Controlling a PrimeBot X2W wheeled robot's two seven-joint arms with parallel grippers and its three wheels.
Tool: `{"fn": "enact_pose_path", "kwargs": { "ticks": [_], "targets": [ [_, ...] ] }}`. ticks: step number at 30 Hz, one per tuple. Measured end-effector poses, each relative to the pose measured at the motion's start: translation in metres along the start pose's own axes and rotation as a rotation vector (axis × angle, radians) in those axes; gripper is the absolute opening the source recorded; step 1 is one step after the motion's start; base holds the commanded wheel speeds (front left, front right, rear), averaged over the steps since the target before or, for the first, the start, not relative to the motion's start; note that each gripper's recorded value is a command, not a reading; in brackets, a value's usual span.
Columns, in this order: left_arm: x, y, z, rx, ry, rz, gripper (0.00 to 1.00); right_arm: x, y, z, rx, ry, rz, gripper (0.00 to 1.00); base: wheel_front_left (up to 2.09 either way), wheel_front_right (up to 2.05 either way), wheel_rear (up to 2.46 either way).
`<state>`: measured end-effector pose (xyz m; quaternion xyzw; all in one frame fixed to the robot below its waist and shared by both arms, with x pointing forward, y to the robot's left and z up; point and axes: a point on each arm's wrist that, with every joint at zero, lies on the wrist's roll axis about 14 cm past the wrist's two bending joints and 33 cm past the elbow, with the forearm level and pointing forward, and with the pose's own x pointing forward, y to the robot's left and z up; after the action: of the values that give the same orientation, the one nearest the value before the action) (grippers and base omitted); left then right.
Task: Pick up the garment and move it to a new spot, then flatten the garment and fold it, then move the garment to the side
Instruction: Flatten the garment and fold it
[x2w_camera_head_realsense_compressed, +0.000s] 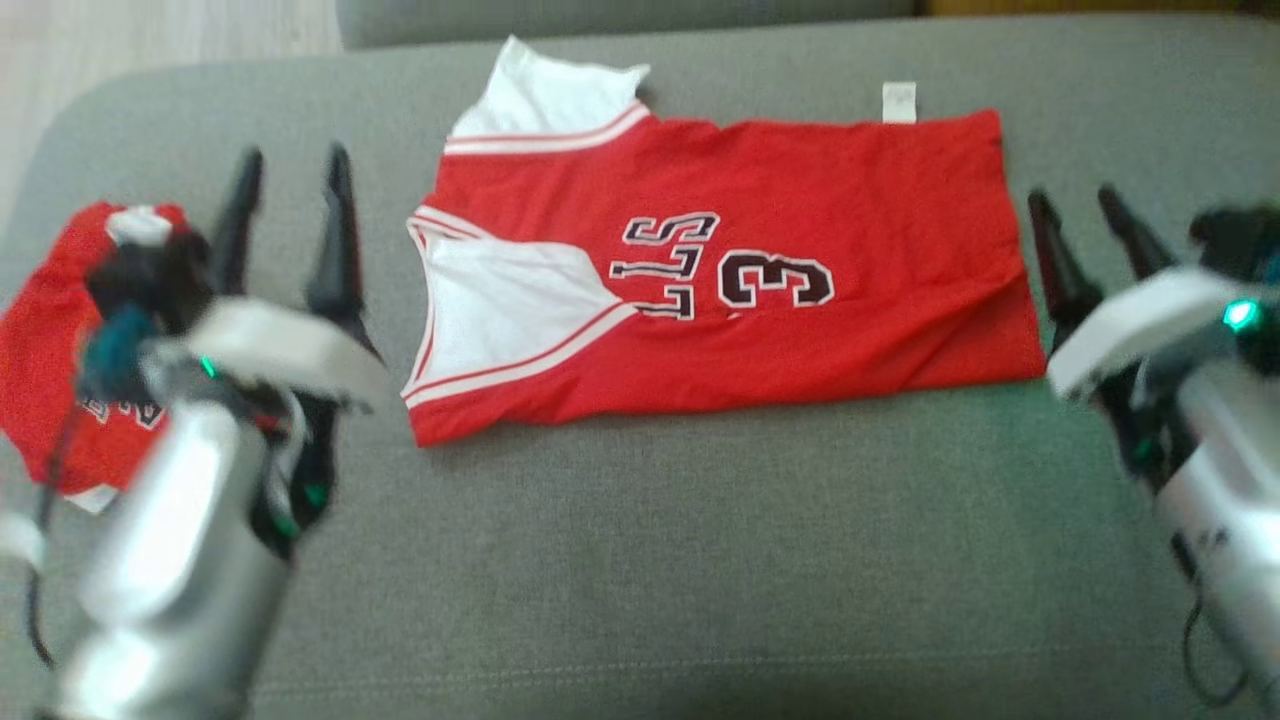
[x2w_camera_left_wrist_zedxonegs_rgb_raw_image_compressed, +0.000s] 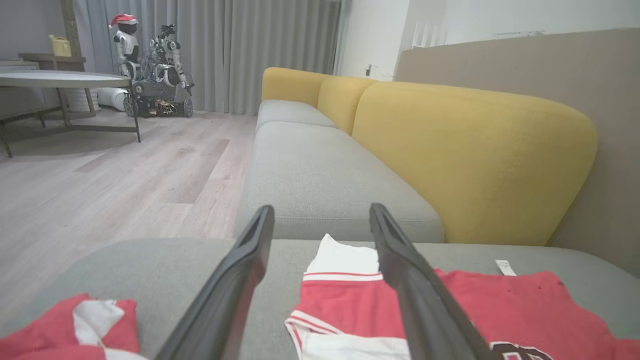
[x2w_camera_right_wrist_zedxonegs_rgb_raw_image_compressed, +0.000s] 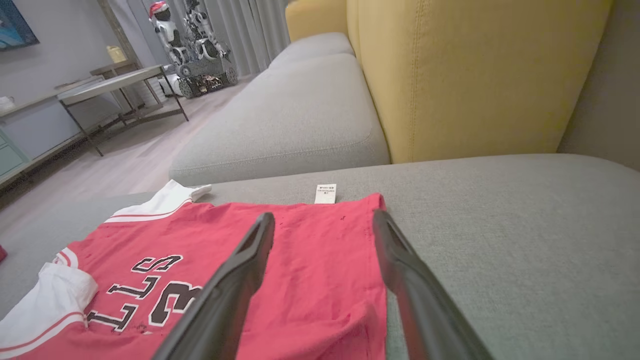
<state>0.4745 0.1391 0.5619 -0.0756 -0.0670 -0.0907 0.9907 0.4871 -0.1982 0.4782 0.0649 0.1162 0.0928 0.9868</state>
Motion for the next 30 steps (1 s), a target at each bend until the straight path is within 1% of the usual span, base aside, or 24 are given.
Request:
{"fn": "enact_pose_path", "kwargs": {
  "ticks": [2, 3, 4, 7, 12, 14, 18, 20, 24, 30],
  "targets": [
    [-0.015, -0.006, 0.005, -0.032, -0.028, 0.018, 1.00, -0.010, 0.004, -0.002, 0.004, -0.038, -0.003, 1.00, 0.00, 0.00, 0.00],
    [-0.023, -0.008, 0.007, -0.038, -0.041, 0.032, 1.00, -0.014, 0.005, 0.000, 0.054, -0.066, -0.017, 1.00, 0.00, 0.00, 0.00],
    [-0.030, -0.009, 0.008, -0.039, -0.051, 0.044, 1.00, -0.018, 0.007, 0.000, 0.077, -0.083, -0.020, 1.00, 0.00, 0.00, 0.00],
    [-0.055, -0.014, -0.002, -0.056, -0.034, 0.060, 1.00, -0.029, 0.013, 0.000, 0.058, -0.110, -0.009, 1.00, 0.00, 0.00, 0.00],
    [-0.084, -0.013, -0.033, -0.073, 0.038, 0.105, 1.00, -0.043, 0.009, 0.010, 0.020, -0.189, -0.037, 1.00, 0.00, 0.00, 0.00],
    [-0.088, -0.012, -0.039, -0.066, 0.051, 0.114, 1.00, -0.051, 0.010, 0.001, 0.012, -0.194, -0.051, 1.00, 0.00, 0.00, 0.00],
    [-0.093, -0.008, -0.053, -0.068, 0.089, 0.133, 1.00, -0.070, 0.015, -0.032, 0.031, -0.151, -0.089, 1.00, 0.00, 0.00, 0.00],
    [-0.094, -0.005, -0.062, -0.067, 0.117, 0.140, 1.00, -0.075, 0.019, -0.041, 0.035, -0.141, -0.097, 1.00, 0.00, 0.00, 0.00],
    [-0.097, -0.002, -0.090, -0.057, 0.202, 0.144, 1.00, -0.076, 0.025, -0.041, 0.017, -0.149, -0.094, 1.00, 0.00, 0.00, 0.00],
    [-0.090, 0.000, -0.135, -0.033, 0.351, 0.148, 1.00, -0.077, 0.021, -0.045, -0.002, -0.137, -0.111, 1.00, 0.00, 0.00, 0.00]
  ]
}}
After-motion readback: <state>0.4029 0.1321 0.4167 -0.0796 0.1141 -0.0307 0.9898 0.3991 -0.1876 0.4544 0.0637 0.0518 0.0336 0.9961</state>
